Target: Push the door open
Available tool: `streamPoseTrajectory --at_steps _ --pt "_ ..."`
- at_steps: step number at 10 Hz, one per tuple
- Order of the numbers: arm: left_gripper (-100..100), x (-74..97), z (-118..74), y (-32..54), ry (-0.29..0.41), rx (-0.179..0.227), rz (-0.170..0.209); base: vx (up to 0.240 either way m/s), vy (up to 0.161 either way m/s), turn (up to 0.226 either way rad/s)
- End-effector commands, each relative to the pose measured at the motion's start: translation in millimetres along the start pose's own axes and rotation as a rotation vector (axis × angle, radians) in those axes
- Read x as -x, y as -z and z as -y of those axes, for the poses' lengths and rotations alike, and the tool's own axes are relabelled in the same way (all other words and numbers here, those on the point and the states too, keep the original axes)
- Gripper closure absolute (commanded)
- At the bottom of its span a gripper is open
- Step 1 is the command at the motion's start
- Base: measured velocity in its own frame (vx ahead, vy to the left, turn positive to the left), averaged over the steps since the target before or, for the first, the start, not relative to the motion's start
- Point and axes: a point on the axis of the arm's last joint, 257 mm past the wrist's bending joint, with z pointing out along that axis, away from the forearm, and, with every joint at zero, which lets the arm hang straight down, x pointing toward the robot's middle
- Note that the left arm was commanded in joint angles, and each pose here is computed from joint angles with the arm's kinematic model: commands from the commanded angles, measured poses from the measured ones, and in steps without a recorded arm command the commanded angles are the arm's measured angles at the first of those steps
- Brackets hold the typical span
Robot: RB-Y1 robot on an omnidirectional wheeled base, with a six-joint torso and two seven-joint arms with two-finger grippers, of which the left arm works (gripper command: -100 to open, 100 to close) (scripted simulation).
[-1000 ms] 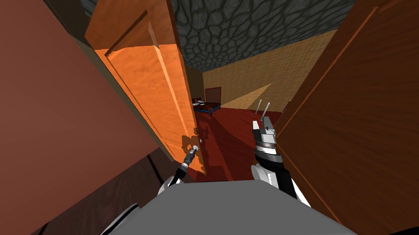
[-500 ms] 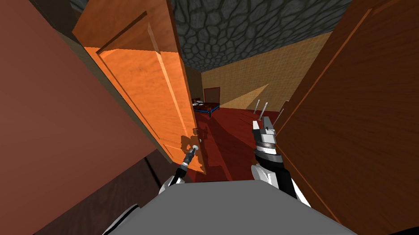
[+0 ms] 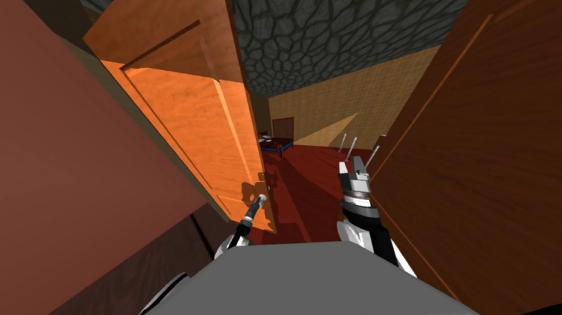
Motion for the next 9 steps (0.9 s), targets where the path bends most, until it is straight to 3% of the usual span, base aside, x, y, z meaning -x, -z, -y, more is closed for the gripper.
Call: streamPoseTrajectory --at_steps 1,5,6,9 --pt "100 6.5 -2.7 -1.6 0.030 0.005 0.014 0.022 0.004 -0.029" --pt "100 14.9 -6.7 -5.4 0.176 0.025 0.058 0.033 0.003 -0.040" --pt "-100 16.7 -11.3 -0.2 0.096 0.027 0.048 -0.020 -0.010 -0.021" --pt "-100 20.1 -16.9 5.4 0.017 0.033 0.042 -0.063 -0.028 0.004"
